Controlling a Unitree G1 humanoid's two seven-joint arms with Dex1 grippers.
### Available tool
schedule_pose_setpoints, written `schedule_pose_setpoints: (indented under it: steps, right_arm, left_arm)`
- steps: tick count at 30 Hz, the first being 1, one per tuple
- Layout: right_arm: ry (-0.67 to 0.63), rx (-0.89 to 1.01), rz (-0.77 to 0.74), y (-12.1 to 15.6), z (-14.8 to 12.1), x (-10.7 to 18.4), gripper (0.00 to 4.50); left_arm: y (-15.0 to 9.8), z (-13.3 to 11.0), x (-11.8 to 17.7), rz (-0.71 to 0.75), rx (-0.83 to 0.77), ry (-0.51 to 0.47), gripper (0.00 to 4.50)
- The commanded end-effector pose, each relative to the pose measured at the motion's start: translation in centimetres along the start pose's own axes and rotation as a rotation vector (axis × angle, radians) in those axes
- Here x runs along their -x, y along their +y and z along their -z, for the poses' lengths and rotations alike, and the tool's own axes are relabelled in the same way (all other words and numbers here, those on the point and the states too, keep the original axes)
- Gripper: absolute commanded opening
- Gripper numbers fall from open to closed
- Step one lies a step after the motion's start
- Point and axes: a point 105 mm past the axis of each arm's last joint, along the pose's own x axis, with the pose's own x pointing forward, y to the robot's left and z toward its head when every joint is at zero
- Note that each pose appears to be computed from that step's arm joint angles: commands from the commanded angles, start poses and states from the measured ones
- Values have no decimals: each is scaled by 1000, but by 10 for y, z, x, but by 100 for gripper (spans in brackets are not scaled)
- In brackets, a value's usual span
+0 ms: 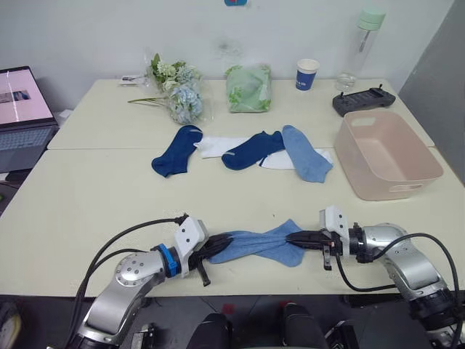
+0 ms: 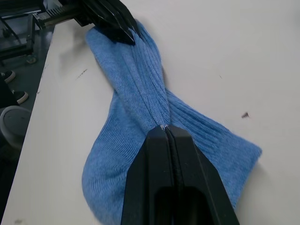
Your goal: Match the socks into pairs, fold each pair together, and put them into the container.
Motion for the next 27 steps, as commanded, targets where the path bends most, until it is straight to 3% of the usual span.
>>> schedule_pose_setpoints:
  steps: [1,10,13,18,23,27]
  right_arm:
    - [-37,29,25,-2,-16,-3,0]
    - [-54,-20,22,-4,-23,-20,0]
    - [-76,-29,29,-5,-29,-23,64]
    - [-95,-46,16,-2,-35,-15,240]
    - [-98,-48,5,1,-36,-11,240]
    - [-89,-28,8,-1,-33,-18,151]
  left_arm:
    - [14,-10,4,-67,-62,-7,3]
    - [21,-7,7,-28,-79,28,3]
    - [14,-5,6,11,-57,35,0]
    - [17,-6,9,-22,-57,35,0]
    - [24,-17,19,-42,-66,-8,0]
    - [24,-26,22,-22,-82,-35,0]
